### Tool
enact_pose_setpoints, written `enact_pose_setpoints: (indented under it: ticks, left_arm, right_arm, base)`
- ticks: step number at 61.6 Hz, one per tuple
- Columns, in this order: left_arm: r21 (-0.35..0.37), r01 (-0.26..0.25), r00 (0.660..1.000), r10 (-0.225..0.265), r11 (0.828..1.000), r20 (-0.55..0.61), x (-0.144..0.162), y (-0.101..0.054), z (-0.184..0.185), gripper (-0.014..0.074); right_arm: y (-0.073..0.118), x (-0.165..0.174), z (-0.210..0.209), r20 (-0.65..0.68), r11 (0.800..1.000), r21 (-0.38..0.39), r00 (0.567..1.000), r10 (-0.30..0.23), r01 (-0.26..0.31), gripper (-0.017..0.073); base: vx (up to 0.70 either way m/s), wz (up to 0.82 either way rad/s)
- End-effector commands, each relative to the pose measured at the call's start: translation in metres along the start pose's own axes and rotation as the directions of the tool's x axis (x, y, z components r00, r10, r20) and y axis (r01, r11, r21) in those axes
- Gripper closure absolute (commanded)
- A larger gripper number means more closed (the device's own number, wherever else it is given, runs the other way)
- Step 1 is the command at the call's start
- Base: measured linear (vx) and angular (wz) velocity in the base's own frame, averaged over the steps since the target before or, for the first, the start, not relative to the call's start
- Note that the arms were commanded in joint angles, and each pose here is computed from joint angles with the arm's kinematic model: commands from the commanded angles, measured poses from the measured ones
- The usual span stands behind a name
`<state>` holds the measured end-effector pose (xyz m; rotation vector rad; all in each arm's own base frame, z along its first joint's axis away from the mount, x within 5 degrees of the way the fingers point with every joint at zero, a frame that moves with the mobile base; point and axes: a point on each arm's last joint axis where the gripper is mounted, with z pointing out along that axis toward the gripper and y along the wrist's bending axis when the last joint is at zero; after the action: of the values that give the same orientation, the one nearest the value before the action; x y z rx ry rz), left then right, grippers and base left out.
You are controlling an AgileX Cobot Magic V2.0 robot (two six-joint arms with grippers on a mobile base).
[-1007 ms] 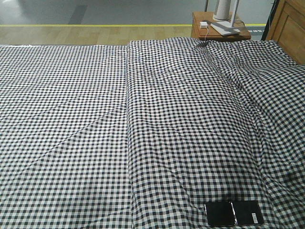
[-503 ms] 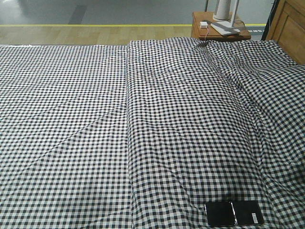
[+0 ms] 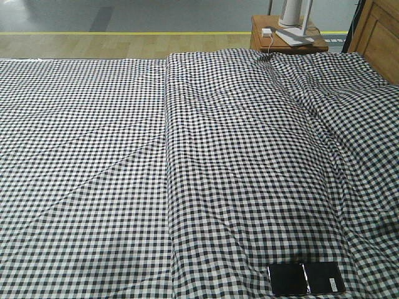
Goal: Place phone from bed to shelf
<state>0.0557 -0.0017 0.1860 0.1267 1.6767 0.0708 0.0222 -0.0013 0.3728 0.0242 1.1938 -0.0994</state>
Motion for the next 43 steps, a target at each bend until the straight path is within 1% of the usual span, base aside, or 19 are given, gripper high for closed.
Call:
enact_pose_setpoints:
  ticks: [1, 6, 13, 14, 19, 21, 22, 24, 27, 33, 36, 43]
  left_arm:
    - [-0.013, 0.015, 0.995, -0.014, 1.0, 0.099, -0.014, 0.002, -0.002, 0.0592]
    - [-0.013, 0.015, 0.995, -0.014, 1.0, 0.099, -0.014, 0.002, -0.002, 0.0592]
    - [-0.013, 0.015, 0.995, -0.014, 1.0, 0.099, -0.014, 0.002, -0.002, 0.0592]
    - [-0.013, 0.015, 0.995, -0.014, 1.0, 0.099, -0.014, 0.002, -0.002, 0.0592]
    - [-0.013, 0.015, 0.995, -0.014, 1.0, 0.099, -0.014, 0.002, -0.002, 0.0592]
    - [-0.013, 0.015, 0.995, -0.014, 1.0, 0.099, -0.014, 0.002, -0.002, 0.0592]
    - [-0.013, 0.015, 0.995, -0.014, 1.0, 0.099, -0.014, 0.002, -0.002, 0.0592]
    - [-0.013, 0.015, 0.995, -0.014, 1.0, 0.099, -0.014, 0.002, -0.002, 0.0592]
    - [-0.013, 0.015, 0.995, -0.014, 1.0, 0.099, -0.014, 0.002, -0.002, 0.0592]
    - [-0.013, 0.015, 0.995, -0.014, 1.0, 0.099, -0.014, 0.002, -0.002, 0.0592]
    - [-0.013, 0.015, 0.995, -0.014, 1.0, 0.099, -0.014, 0.002, -0.002, 0.0592]
    - [-0.013, 0.015, 0.995, -0.014, 1.0, 0.099, -0.014, 0.002, -0.002, 0.0592]
  right_arm:
    - [-0.001, -0.011, 0.022, -0.094, 1.0, 0.0, 0.995, -0.017, 0.017, 0.0507]
    - [0.0, -0.004, 0.038, -0.18, 1.0, -0.006, 0.984, -0.017, 0.016, 0.0451]
    - [0.0, 0.013, 0.058, -0.288, 1.0, -0.01, 0.958, -0.009, 0.007, 0.0327]
    - [0.0, 0.015, 0.061, -0.305, 1.0, -0.011, 0.952, -0.009, 0.007, 0.0288]
    - [0.0, 0.027, 0.073, -0.369, 1.0, -0.013, 0.929, -0.009, 0.005, 0.0158]
    - [0.0, 0.03, 0.077, -0.385, 1.0, -0.014, 0.923, -0.01, 0.005, 0.0124]
    - [0.0, 0.033, 0.079, -0.396, 1.0, -0.014, 0.918, -0.01, 0.004, 0.0081]
    - [0.0, 0.036, 0.083, -0.413, 1.0, -0.015, 0.911, -0.01, 0.004, 0.0028]
    - [0.0, 0.041, 0.087, -0.432, 1.0, -0.016, 0.902, -0.01, 0.003, -0.004]
    - [0.001, 0.047, 0.094, -0.449, 1.0, -0.015, 0.893, -0.009, 0.002, -0.0147]
    - [0.001, 0.048, 0.095, -0.451, 1.0, -0.015, 0.892, -0.008, 0.002, -0.0169]
    - [0.001, 0.051, 0.099, -0.448, 1.0, -0.014, 0.894, -0.007, 0.001, -0.0162]
  base:
    - [0.0, 0.0]
    - [0.0, 0.0]
    - [0.0, 0.0]
    - [0.0, 0.0]
    - [0.0, 0.0]
    - [0.0, 0.0]
    - [0.0, 0.0]
    - [0.0, 0.0]
    - [0.0, 0.0]
    - [0.0, 0.0]
    - [0.0, 0.0]
    - [0.0, 0.0]
